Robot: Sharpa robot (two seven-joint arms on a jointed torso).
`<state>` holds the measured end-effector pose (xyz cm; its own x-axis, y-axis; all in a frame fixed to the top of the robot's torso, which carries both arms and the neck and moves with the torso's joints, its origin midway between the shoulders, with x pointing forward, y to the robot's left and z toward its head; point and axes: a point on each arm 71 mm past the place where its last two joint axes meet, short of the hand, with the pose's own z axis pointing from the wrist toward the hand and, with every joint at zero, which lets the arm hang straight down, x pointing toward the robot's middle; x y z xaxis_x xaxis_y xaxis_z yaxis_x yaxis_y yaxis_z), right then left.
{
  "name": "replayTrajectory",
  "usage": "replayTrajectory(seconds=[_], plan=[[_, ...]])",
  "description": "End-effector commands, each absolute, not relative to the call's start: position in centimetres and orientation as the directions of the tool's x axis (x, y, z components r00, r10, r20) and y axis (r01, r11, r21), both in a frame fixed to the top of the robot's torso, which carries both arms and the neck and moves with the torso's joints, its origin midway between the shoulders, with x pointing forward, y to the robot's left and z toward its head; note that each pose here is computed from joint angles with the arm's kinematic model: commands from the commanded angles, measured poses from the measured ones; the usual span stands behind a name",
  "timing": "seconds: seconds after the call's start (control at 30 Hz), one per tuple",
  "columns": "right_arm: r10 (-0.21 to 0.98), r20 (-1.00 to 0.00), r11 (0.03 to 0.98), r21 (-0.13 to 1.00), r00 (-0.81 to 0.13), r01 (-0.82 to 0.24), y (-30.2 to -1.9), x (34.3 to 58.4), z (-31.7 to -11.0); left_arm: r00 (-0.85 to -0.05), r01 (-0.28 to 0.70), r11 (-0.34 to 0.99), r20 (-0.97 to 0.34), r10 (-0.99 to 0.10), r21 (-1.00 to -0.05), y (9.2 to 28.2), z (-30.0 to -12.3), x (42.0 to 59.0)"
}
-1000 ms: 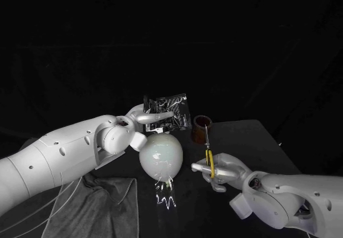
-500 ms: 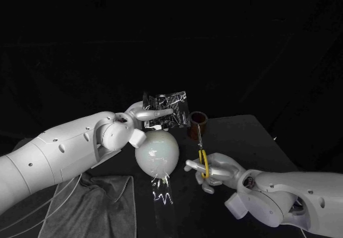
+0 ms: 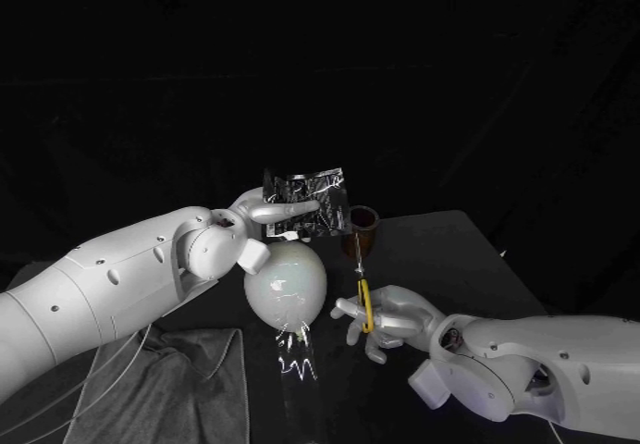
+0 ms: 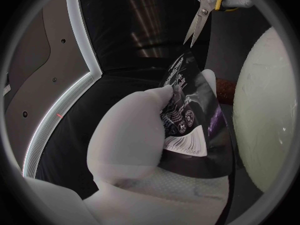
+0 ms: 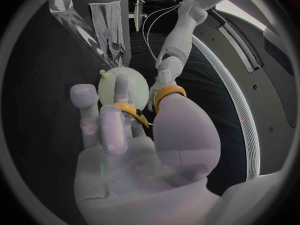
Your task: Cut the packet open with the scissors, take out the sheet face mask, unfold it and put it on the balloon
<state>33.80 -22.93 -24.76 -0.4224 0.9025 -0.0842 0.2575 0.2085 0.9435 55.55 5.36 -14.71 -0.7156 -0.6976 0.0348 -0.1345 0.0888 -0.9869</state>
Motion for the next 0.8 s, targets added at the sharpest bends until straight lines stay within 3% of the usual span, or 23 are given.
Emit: replayTrajectory(seconds=[0.03, 0.8], plan=[[0.91, -0.087, 0.21, 0.94, -0.404, 0.269, -22.83, 33.76, -24.8, -0.73, -0.141, 0.078, 0.05, -0.681, -0.987, 4.98, -14.56, 55.46], [0.885, -0.103, 0.239, 0.937, -0.454, 0.253, -21.86, 33.5, -24.74, -0.751, -0.152, 0.087, 0.058, -0.658, -0.985, 4.12, -14.57, 55.04]])
